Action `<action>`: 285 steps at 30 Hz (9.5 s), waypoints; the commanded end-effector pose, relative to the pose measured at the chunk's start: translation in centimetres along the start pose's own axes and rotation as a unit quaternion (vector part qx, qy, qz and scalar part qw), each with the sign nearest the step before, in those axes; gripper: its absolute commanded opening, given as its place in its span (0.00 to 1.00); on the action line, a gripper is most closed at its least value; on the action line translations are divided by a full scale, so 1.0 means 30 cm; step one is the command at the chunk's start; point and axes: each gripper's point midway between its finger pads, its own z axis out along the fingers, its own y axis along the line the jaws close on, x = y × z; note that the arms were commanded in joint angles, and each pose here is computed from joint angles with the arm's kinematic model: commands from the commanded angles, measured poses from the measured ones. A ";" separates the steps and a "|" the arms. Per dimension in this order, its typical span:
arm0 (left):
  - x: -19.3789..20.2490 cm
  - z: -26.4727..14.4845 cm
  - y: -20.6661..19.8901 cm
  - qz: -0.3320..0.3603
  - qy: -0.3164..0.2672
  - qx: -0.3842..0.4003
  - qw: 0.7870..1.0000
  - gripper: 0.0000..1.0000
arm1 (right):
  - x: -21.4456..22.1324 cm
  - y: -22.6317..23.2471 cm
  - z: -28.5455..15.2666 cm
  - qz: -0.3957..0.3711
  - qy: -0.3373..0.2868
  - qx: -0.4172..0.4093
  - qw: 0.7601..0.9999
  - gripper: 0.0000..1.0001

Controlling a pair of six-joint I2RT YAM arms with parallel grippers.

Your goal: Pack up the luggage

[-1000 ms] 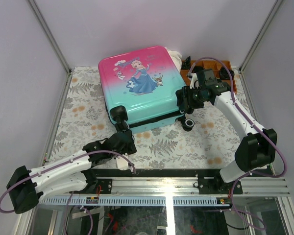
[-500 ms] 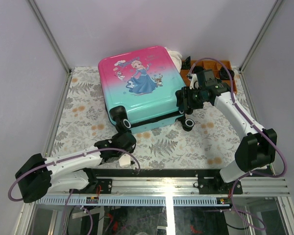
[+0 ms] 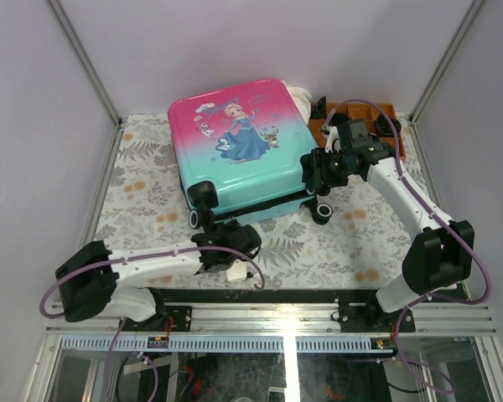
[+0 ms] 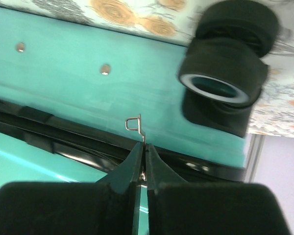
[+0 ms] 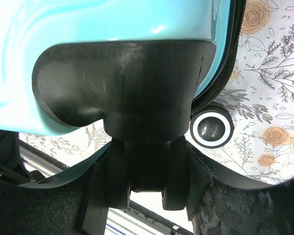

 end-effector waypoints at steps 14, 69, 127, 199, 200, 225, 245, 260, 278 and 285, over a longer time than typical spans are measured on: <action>0.098 0.048 0.644 -0.022 0.031 -0.177 0.984 0.00 | -0.023 0.101 -0.014 0.021 -0.024 -0.065 0.997 0.00; 0.713 -0.561 0.175 -0.882 -0.234 -0.229 0.341 1.00 | 0.182 0.116 -0.012 -0.192 -0.235 -0.040 0.952 0.81; 0.355 -0.445 -0.018 -0.784 -0.240 -0.086 0.566 1.00 | 0.280 0.134 0.080 -0.002 -0.171 -0.140 0.975 0.00; -0.053 -0.327 -0.276 -0.178 -0.260 0.226 0.922 0.10 | 0.189 -0.307 -0.058 0.115 -0.203 -0.143 0.962 0.00; -0.052 -0.327 -0.271 -0.178 -0.262 0.223 0.922 0.10 | 0.190 -0.302 -0.054 0.110 -0.204 -0.151 0.961 0.00; -0.043 -0.372 0.335 -0.166 -0.336 -0.013 0.927 1.00 | 0.174 -0.298 -0.025 0.136 -0.189 -0.184 0.955 0.00; -0.062 -0.271 0.191 -0.130 -0.297 0.105 0.940 0.26 | 0.177 -0.326 -0.013 0.124 -0.183 -0.176 0.959 0.00; -0.140 -0.324 -0.110 -0.083 -0.298 0.208 0.928 0.00 | 0.055 -0.626 -0.078 0.135 -0.219 -0.134 0.957 0.00; -0.123 -0.398 0.009 -0.230 -0.316 0.131 0.911 0.52 | -0.049 -0.456 0.054 0.039 -0.184 -0.217 0.958 0.00; -0.002 -0.568 0.220 -0.452 -0.390 -0.009 0.802 0.78 | 0.045 -0.361 0.083 0.024 -0.138 -0.258 0.956 0.00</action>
